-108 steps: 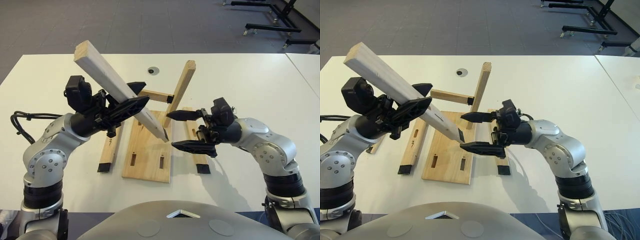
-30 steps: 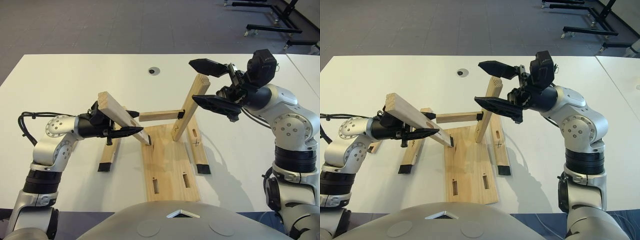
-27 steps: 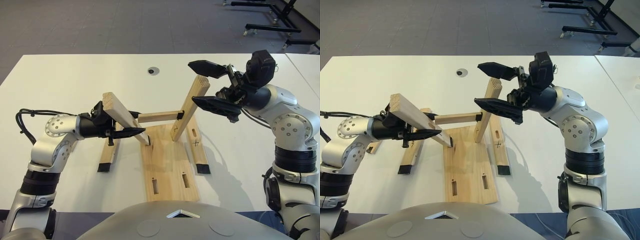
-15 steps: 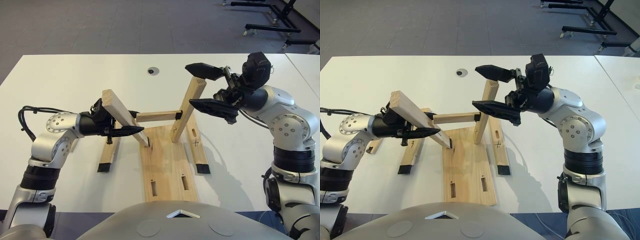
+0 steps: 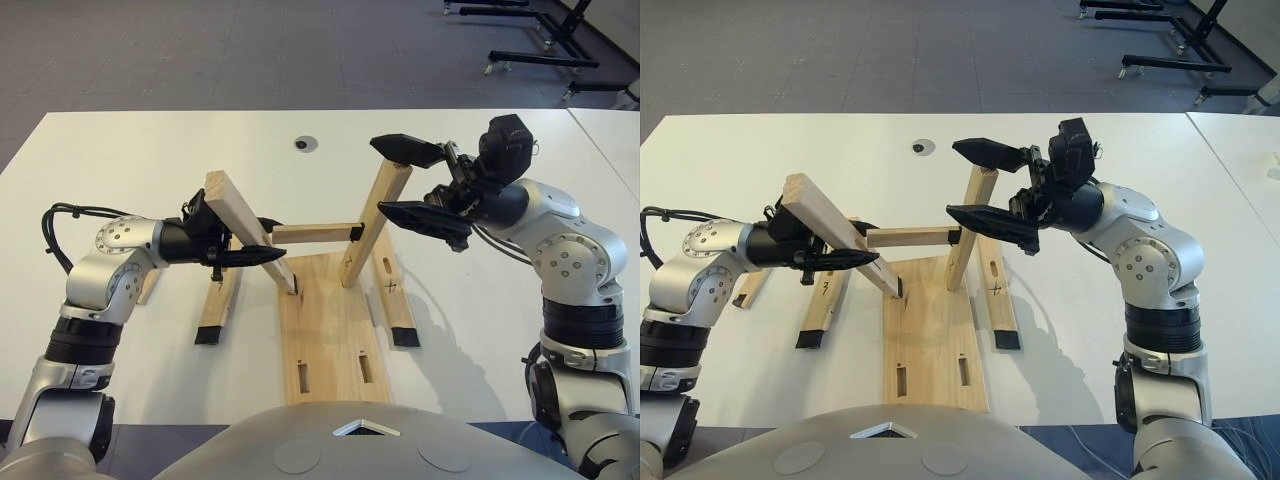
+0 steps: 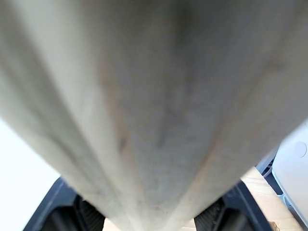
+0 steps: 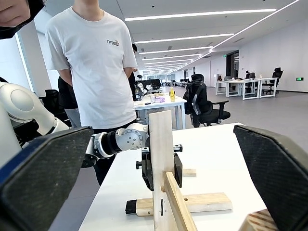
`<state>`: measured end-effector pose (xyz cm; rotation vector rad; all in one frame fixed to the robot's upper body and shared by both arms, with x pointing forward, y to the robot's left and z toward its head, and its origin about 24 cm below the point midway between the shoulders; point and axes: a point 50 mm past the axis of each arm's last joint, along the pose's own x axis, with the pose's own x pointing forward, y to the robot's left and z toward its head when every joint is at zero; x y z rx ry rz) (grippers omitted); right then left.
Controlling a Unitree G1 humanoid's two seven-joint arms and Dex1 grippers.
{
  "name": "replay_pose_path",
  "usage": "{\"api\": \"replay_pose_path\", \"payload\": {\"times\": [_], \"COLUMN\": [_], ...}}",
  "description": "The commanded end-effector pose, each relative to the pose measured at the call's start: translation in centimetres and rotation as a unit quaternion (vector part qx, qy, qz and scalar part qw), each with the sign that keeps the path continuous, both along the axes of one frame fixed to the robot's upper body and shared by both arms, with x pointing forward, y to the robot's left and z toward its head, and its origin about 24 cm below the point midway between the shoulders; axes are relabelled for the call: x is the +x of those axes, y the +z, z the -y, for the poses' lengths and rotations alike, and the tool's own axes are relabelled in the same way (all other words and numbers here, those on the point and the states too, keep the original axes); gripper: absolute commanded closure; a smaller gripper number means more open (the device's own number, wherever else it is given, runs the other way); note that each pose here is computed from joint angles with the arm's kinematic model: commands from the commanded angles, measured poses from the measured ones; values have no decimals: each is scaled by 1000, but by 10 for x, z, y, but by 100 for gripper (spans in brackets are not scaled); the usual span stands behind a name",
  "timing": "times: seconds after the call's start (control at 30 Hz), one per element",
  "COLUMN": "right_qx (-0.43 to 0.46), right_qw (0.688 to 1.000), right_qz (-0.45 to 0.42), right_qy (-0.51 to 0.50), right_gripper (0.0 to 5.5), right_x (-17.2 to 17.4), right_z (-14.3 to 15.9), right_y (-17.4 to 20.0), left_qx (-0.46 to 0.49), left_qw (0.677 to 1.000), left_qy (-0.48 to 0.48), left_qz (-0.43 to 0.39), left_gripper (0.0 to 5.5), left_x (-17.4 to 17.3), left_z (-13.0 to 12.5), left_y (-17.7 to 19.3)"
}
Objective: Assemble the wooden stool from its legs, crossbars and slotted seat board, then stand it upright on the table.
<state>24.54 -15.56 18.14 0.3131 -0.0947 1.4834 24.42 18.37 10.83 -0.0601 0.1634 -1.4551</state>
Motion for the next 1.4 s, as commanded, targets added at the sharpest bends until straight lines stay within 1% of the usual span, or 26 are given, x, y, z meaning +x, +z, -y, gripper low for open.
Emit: {"api": "replay_pose_path", "payload": {"times": [0.03,0.33,0.63,0.97,1.07,1.13,1.3,1.37,1.4], "right_qx": [-32,-39,-40,-34,-34,-19,40,43,31], "right_qw": [998,998,998,997,997,996,988,985,982], "right_qz": [-43,-35,-13,18,51,77,137,166,188], "right_qy": [18,24,48,60,47,52,50,30,5], "right_gripper": [14,14,14,14,14,14,14,14,14], "right_x": [-4,-5,-8,-13,-13,-18,-21,-19,-15], "right_z": [-6,-11,-22,-30,-38,-40,-32,-29,-31], "right_y": [-17,-17,-9,4,16,30,68,80,87], "left_qx": [34,52,87,116,119,119,120,121,121], "left_qw": [998,998,996,993,992,992,992,992,992], "left_qy": [22,-12,-26,-27,-29,-29,-28,-28,-28], "left_qz": [-46,-38,-16,-15,-19,-20,-25,-25,-25], "left_gripper": [348,348,348,348,348,348,348,348,348], "left_x": [2,0,7,11,9,8,5,5,5], "left_z": [-2,11,21,20,18,18,17,17,16], "left_y": [-17,-14,-15,-19,-20,-21,-21,-21,-21]}}
